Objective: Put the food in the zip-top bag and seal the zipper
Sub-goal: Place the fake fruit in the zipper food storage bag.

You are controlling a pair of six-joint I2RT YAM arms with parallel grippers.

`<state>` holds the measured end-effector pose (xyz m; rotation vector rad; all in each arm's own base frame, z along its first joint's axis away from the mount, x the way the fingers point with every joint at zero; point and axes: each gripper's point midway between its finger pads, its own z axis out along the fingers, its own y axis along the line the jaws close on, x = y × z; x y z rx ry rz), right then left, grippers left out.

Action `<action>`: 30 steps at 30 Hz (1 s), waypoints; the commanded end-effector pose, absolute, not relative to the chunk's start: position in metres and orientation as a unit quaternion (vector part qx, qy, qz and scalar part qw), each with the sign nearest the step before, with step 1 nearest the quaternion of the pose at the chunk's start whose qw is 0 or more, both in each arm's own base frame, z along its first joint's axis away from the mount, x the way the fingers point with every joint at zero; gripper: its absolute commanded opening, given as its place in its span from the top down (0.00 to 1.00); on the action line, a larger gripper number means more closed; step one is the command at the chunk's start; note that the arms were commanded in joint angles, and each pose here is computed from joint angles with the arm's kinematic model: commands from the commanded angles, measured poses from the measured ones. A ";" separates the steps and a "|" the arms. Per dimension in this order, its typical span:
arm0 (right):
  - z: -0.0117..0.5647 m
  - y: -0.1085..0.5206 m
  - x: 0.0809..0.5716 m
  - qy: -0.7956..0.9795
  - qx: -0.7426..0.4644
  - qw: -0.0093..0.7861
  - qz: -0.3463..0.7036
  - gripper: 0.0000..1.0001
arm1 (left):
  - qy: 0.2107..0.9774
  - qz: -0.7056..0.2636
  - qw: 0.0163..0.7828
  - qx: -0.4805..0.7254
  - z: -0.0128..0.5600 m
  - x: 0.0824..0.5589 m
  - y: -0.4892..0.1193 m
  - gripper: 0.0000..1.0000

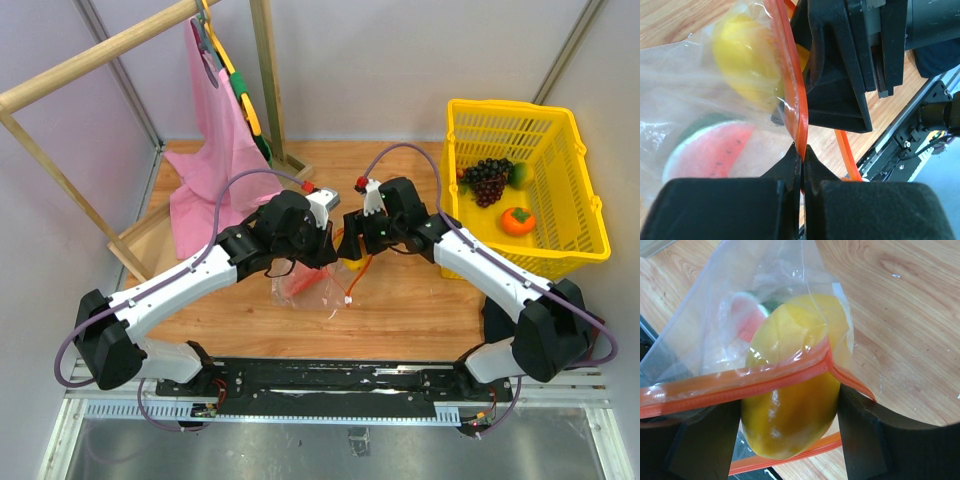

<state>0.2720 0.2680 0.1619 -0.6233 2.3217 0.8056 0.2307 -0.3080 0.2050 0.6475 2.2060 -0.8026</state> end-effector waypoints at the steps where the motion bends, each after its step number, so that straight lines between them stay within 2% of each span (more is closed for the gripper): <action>1: 0.181 0.267 0.285 0.866 -0.216 0.345 0.291 0.29 | 0.843 -0.324 0.354 0.242 0.214 0.229 -0.309 1.00; 9: 0.195 0.251 0.280 0.863 -0.195 0.377 0.276 0.14 | 0.852 -0.326 0.342 0.227 0.209 0.229 -0.311 1.00; 13: 0.195 0.238 0.275 0.869 -0.177 0.384 0.259 0.12 | 0.854 -0.324 0.342 0.220 0.209 0.230 -0.310 1.00; 20: 0.179 0.202 0.255 0.902 -0.115 0.361 0.207 0.19 | 0.859 -0.317 0.343 0.210 0.209 0.231 -0.307 1.00; 25: 0.165 0.200 0.231 0.905 -0.102 0.340 0.235 0.24 | 0.859 -0.316 0.346 0.207 0.211 0.233 -0.307 1.00; 30: 0.140 0.205 0.224 0.909 -0.075 0.318 0.257 0.34 | 0.858 -0.317 0.349 0.203 0.214 0.235 -0.308 1.00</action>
